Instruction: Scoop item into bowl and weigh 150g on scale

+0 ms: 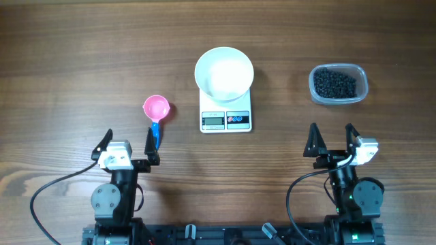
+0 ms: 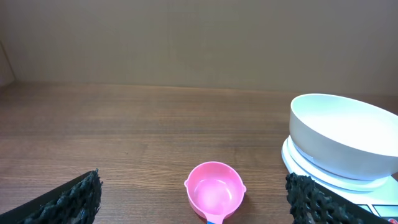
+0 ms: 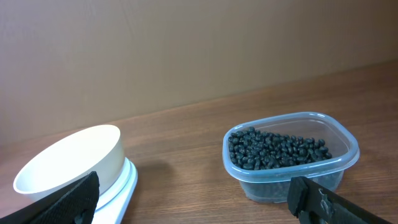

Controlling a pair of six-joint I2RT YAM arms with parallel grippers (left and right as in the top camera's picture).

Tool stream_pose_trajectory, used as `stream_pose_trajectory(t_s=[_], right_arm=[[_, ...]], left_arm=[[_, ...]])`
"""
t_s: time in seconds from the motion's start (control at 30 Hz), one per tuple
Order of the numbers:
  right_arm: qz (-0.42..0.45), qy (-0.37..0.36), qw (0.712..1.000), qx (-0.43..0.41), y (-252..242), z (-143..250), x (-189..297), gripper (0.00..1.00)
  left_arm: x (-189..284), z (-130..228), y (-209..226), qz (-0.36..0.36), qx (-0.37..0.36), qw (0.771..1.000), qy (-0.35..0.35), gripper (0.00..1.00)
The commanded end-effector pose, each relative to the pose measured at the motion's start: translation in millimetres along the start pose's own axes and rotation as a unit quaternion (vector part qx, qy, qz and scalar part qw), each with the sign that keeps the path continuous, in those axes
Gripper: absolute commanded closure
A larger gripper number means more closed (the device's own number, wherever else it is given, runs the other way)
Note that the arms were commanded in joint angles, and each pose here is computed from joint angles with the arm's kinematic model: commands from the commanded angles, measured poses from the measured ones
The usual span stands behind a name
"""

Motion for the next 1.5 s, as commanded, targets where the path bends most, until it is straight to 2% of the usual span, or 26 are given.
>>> stream_pose_trajectory(t_s=[0.0,0.23,0.33,0.5,0.63,0.73,0.77,0.8,0.87,0.97,1.03,1.13,1.23,1.3,1.33,1.47], right_arm=[[-0.008,0.003,1.000,-0.005,1.8,1.1,-0.4,0.00],[-0.008,0.003,1.000,-0.005,1.8,1.2,-0.4,0.00],[-0.008,0.003,1.000,-0.005,1.8,1.2,-0.4,0.00],[-0.008,0.003,1.000,-0.005,1.8,1.2,-0.4,0.00],[-0.008,0.003,1.000,-0.005,1.8,1.1,-0.4,0.00],[-0.008,0.003,1.000,-0.005,1.8,1.2,-0.4,0.00],[-0.008,0.003,1.000,-0.005,1.8,1.2,-0.4,0.00],[-0.008,0.003,1.000,-0.005,1.8,1.1,-0.4,0.00],[-0.008,0.003,1.000,-0.005,1.8,1.2,-0.4,0.01],[-0.008,0.003,1.000,-0.005,1.8,1.2,-0.4,0.00],[-0.008,0.003,1.000,-0.005,1.8,1.2,-0.4,0.00],[-0.008,0.003,1.000,-0.005,1.8,1.2,-0.4,0.00],[-0.008,0.003,1.000,-0.005,1.8,1.1,-0.4,0.00],[-0.008,0.003,1.000,-0.005,1.8,1.1,-0.4,0.00],[-0.008,0.003,1.000,-0.005,1.8,1.2,-0.4,0.00],[-0.008,0.003,1.000,-0.005,1.8,1.2,-0.4,0.00]], left_arm=[[0.0,0.6,0.9,-0.004,0.003,1.000,-0.003,0.00],[0.1,-2.7,-3.7,0.016,0.003,1.000,-0.010,0.00],[0.7,-13.8,-6.2,0.023,0.002,0.999,-0.042,0.00],[7.4,-47.6,-12.5,0.037,0.004,0.990,-0.139,0.00],[17.6,-72.1,-27.5,0.082,-0.003,0.985,-0.153,0.00],[20.5,-75.4,-38.7,0.116,-0.007,0.990,-0.085,0.00],[22.1,-71.6,-52.6,0.172,-0.001,0.985,-0.013,0.00],[23.4,-74.3,-57.2,0.185,0.024,0.982,0.018,0.00],[24.6,-86.6,-61.2,0.175,0.086,0.979,0.065,0.00],[26.3,-116.1,-68.8,0.158,0.103,0.976,0.109,0.00],[23.6,-127.9,-70.9,0.125,0.116,0.968,0.183,0.00],[15.7,-113.5,-79.4,0.159,0.138,0.942,0.261,0.00],[3.3,-99.8,-73.9,0.132,0.146,0.933,0.301,0.00],[-3.0,-75.9,-53.2,0.007,0.205,0.910,0.361,0.00],[-3.4,-60.6,-47.4,-0.028,0.211,0.885,0.414,0.00],[-19.0,-43.2,-43.6,-0.087,0.222,0.815,0.528,0.00]])
Point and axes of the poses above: each gripper's point midway between its finger pads, its own x axis back along the fingers, its own y axis along the line the jaws close on, z = x × y, the point moved 7 cm from there along x, back along the fingers, and after that the axes turned 12 degrees about x, right-handed, at the moved point
